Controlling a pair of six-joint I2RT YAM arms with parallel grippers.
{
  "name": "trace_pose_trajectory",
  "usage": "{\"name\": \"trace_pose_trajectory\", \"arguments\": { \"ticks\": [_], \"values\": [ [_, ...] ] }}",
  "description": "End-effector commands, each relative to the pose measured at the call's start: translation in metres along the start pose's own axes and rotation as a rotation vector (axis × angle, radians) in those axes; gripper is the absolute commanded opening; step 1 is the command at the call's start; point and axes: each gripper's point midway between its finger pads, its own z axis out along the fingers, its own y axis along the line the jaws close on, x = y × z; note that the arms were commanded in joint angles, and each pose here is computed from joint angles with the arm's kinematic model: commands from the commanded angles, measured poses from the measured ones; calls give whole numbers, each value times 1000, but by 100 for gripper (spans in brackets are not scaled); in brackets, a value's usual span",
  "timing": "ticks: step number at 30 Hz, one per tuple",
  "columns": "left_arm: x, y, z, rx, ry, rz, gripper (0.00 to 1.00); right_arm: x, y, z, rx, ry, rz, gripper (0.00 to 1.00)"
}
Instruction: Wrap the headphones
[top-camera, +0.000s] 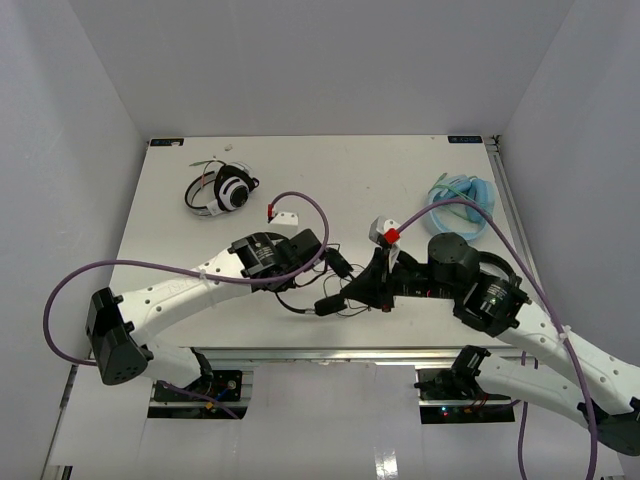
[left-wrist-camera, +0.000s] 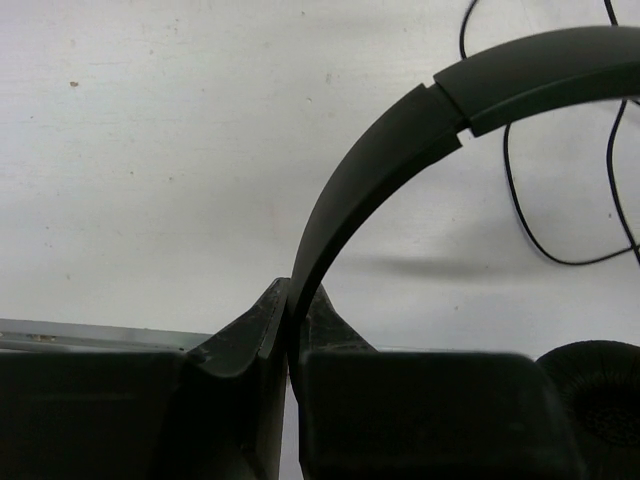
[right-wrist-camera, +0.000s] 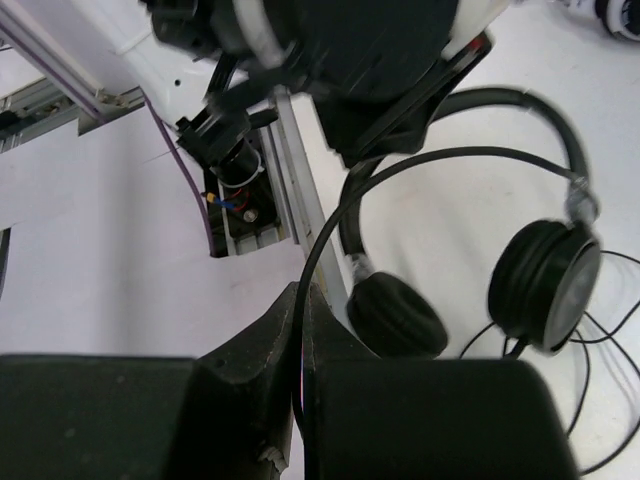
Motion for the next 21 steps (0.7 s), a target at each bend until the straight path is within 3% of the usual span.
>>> {"name": "trace_pose_trajectory", "arguments": {
  "ticks": [1, 10, 21],
  "values": [
    [-39, 5, -8, 20, -97, -150, 0, -10, 22, 3, -94, -88, 10, 8],
    [-76, 17, -18, 26, -206, -315, 0, 25, 29, 30, -125, -66, 44, 8],
    [-103, 20, -63, 257, -320, -495, 0, 70, 16, 45, -22, -52, 68, 8]
  ]
}}
